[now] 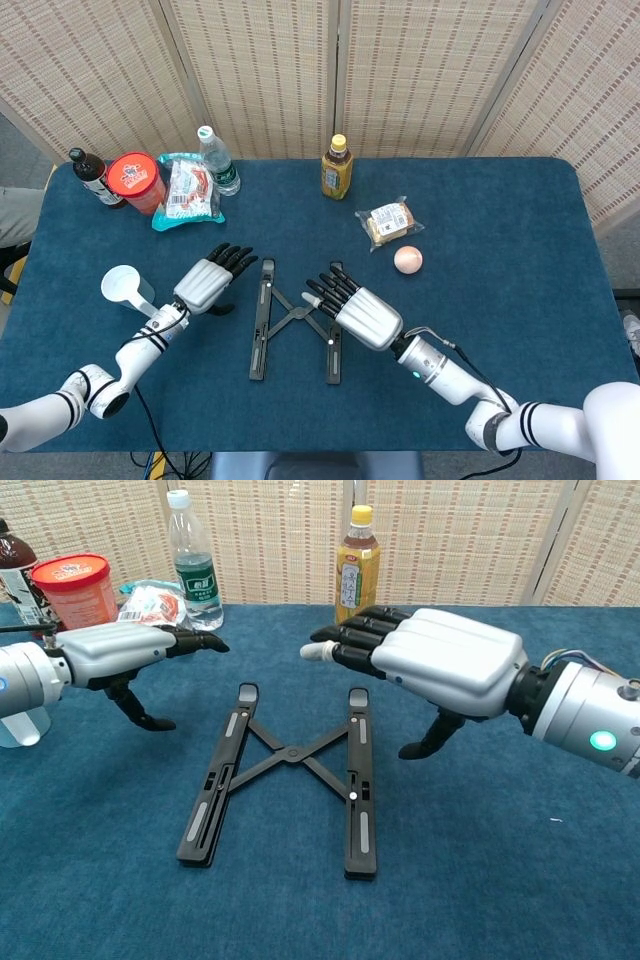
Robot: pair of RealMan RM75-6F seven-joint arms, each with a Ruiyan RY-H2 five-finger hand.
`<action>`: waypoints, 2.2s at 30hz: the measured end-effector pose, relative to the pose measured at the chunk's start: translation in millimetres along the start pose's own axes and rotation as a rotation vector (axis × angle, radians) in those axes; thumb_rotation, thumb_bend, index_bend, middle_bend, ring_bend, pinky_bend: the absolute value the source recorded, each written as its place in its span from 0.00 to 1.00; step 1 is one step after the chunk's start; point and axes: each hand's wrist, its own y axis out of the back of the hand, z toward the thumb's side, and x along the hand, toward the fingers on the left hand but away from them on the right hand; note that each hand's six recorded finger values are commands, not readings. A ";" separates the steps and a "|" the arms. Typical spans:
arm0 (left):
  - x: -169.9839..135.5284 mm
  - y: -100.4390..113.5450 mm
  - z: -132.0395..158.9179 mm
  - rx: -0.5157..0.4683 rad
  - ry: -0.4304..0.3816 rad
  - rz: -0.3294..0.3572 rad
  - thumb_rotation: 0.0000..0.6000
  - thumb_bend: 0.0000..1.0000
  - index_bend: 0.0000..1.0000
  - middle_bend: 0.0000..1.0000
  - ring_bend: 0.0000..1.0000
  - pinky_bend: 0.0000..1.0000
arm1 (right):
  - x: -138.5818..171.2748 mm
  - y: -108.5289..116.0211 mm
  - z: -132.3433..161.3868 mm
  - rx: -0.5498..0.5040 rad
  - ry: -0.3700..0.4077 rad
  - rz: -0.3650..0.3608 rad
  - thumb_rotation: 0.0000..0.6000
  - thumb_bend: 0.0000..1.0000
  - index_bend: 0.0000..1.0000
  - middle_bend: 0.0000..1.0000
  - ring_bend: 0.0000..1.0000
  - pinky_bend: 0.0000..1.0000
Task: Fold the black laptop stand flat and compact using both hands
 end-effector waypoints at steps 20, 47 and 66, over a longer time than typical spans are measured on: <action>19.8 -22.2 4.9 -0.067 0.016 -0.025 1.00 0.18 0.00 0.00 0.00 0.00 | -10.7 -22.0 16.2 0.019 0.025 0.039 1.00 0.00 0.00 0.00 0.00 0.00; 31.6 -31.1 15.6 -0.132 0.004 -0.032 1.00 0.18 0.00 0.00 0.00 0.00 | -18.5 -54.8 21.7 0.063 0.029 0.046 1.00 0.00 0.00 0.00 0.00 0.00; 32.9 -35.7 17.6 -0.162 0.008 -0.037 1.00 0.18 0.00 0.00 0.00 0.00 | -27.3 -57.1 32.1 0.078 0.054 -0.012 1.00 0.00 0.00 0.00 0.00 0.00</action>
